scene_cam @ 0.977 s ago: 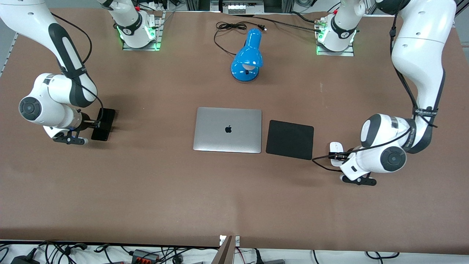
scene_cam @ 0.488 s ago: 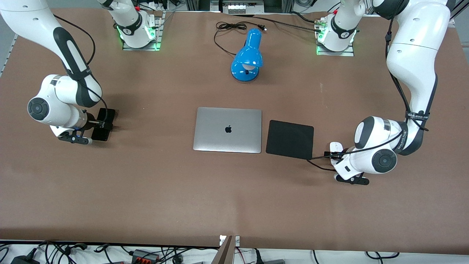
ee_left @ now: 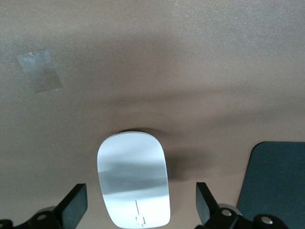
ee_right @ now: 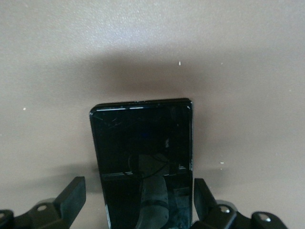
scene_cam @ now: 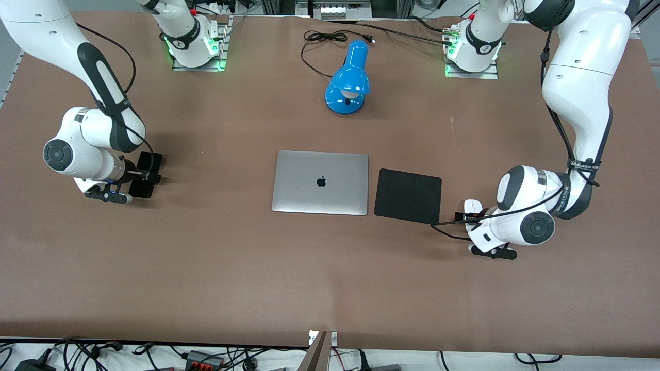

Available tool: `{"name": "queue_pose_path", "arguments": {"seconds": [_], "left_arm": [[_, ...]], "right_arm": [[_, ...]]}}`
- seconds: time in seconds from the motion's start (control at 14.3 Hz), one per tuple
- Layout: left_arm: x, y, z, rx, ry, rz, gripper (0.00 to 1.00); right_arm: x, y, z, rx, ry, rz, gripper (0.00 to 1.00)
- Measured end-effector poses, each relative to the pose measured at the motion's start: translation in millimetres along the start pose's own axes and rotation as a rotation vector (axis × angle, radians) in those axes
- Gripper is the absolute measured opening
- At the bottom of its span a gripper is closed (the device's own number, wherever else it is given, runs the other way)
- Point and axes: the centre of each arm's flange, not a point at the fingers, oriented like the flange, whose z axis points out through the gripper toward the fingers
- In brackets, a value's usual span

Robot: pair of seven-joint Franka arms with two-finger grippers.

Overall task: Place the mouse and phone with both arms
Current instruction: 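Close the right gripper on the phone while the left gripper grasps the mouse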

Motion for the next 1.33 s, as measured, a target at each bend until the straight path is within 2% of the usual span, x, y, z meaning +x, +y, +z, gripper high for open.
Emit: {"name": "queue_pose_path", "arguments": {"seconds": [0.7, 0.84, 0.91, 0.98, 1.05, 1.19, 1.26, 1.33], "left_arm": [[0.6, -3.5, 14.7, -0.002, -0.021, -0.005, 1.00], [0.8, -3.6, 18.1, -0.003, -0.026, -0.005, 0.98], [0.8, -3.7, 17.9, -0.003, -0.026, -0.005, 0.97], [0.8, -3.7, 18.0, -0.003, -0.026, -0.005, 0.87], [0.8, -3.8, 17.9, -0.003, -0.026, -0.005, 0.78], [0.8, -4.1, 17.9, -0.003, -0.026, -0.006, 0.74], [0.9, -4.2, 17.6, -0.003, -0.025, -0.006, 0.63], [1.1, -4.0, 16.6, -0.003, -0.024, -0.006, 0.63]], "right_arm": [[0.6, 2.8, 5.9, 0.000, -0.005, 0.005, 1.00], [0.7, 3.9, 5.9, 0.001, -0.005, 0.008, 0.98], [1.0, 3.7, 5.2, 0.001, -0.003, 0.007, 0.91], [1.2, 2.9, 3.2, 0.001, -0.004, 0.006, 0.81], [1.2, 3.9, 1.4, 0.001, -0.003, 0.007, 0.80], [1.3, 4.1, 1.8, 0.001, -0.004, 0.008, 0.79], [1.3, 4.1, 1.8, 0.001, -0.004, 0.007, 0.79], [1.3, 4.1, 1.8, 0.001, -0.004, 0.007, 0.79]]}}
